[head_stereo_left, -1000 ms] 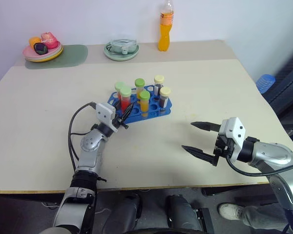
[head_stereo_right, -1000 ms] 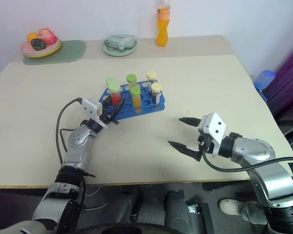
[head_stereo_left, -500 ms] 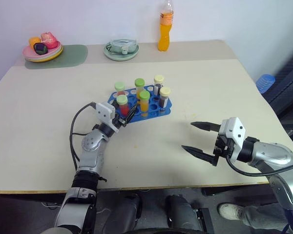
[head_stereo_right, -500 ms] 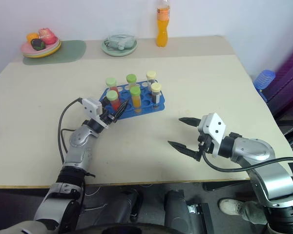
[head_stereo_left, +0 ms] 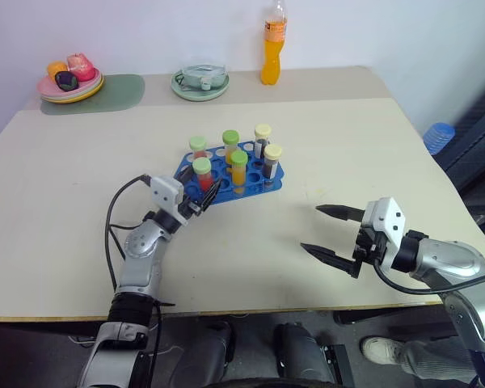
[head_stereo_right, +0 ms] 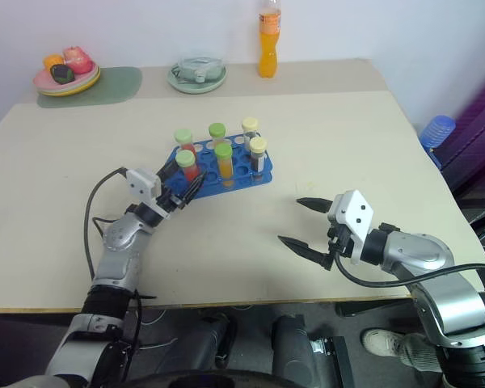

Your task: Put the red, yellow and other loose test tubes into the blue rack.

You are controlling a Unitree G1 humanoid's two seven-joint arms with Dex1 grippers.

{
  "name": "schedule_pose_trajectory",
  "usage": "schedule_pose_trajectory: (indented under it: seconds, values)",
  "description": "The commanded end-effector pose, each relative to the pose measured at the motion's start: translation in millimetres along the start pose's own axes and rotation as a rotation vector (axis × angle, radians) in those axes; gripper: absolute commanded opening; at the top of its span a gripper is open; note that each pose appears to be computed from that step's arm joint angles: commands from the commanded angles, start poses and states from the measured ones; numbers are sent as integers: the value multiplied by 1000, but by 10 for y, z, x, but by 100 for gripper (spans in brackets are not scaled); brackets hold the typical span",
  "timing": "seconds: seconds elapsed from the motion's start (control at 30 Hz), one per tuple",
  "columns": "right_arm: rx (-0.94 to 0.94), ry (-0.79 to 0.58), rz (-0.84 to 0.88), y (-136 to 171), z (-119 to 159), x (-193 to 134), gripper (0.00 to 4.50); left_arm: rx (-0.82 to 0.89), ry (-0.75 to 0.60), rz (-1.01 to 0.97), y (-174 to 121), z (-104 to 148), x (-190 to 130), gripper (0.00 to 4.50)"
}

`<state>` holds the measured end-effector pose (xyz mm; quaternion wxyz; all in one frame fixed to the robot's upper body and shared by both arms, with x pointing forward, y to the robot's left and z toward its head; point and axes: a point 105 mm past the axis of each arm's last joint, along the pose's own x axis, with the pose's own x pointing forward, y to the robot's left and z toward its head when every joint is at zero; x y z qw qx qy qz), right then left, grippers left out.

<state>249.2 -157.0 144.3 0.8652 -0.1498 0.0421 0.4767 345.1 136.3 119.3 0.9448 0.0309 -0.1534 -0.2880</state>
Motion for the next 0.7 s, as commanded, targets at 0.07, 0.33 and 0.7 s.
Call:
schedule_pose_trajectory:
  seconds: [0.07,0.33,0.7]
  values:
    - [-31,-41,-3,31,107,-9,450,-31,87,39,172,32,-200,339]
    - [2,-27,-118,-84,27,-141,450,0,242,-84,143,155,-697,339]
    - [90,2,-310,-168,-222,-434,450,20,260,-127,144,252,-896,339]
